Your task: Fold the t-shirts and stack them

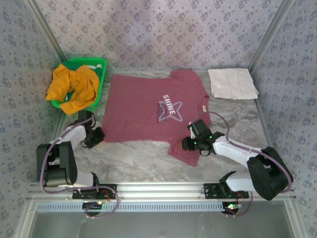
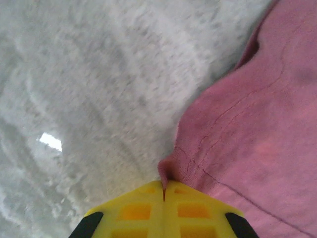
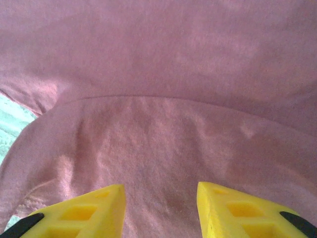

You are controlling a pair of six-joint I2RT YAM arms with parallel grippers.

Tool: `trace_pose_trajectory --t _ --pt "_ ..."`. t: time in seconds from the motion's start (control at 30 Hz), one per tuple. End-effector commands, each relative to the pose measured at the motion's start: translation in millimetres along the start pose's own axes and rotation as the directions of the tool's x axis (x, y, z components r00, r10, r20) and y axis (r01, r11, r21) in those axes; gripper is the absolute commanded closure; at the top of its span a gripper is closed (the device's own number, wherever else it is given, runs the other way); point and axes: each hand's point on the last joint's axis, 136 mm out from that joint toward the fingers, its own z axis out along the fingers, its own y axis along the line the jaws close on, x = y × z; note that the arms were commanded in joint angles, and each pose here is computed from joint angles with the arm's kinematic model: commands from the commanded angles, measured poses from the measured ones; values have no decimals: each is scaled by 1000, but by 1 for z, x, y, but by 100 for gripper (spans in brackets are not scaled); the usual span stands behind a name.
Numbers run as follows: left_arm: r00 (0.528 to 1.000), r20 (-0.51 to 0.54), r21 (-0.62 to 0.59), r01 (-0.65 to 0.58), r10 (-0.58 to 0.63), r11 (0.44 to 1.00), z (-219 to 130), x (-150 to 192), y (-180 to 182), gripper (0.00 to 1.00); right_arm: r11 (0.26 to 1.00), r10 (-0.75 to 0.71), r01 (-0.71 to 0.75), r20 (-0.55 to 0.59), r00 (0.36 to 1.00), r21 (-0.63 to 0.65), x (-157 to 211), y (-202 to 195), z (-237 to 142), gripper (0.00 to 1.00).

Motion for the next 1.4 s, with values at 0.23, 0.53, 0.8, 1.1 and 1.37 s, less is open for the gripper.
trace_pose_trajectory --t 0.23,0.53,0.8,1.1,1.37 --pt "997 74 47 -1 -3 999 -17 -11 -10 100 993 104 -102 -43 994 58 31 -9 -36 54" --pt "998 69 63 -6 1 998 -19 -9 -11 100 936 327 -305 -118 938 175 73 -31 -48 54" --pt "998 59 77 -5 1 997 -15 -4 -12 100 925 372 -346 -190 909 158 83 -20 -34 55" --pt "997 73 86 -7 1 996 -18 -5 -13 100 925 371 -338 -222 902 172 97 -12 -27 67" --pt "995 97 106 18 -28 994 -29 -7 -12 100 917 382 -350 -170 908 190 82 -20 -51 100"
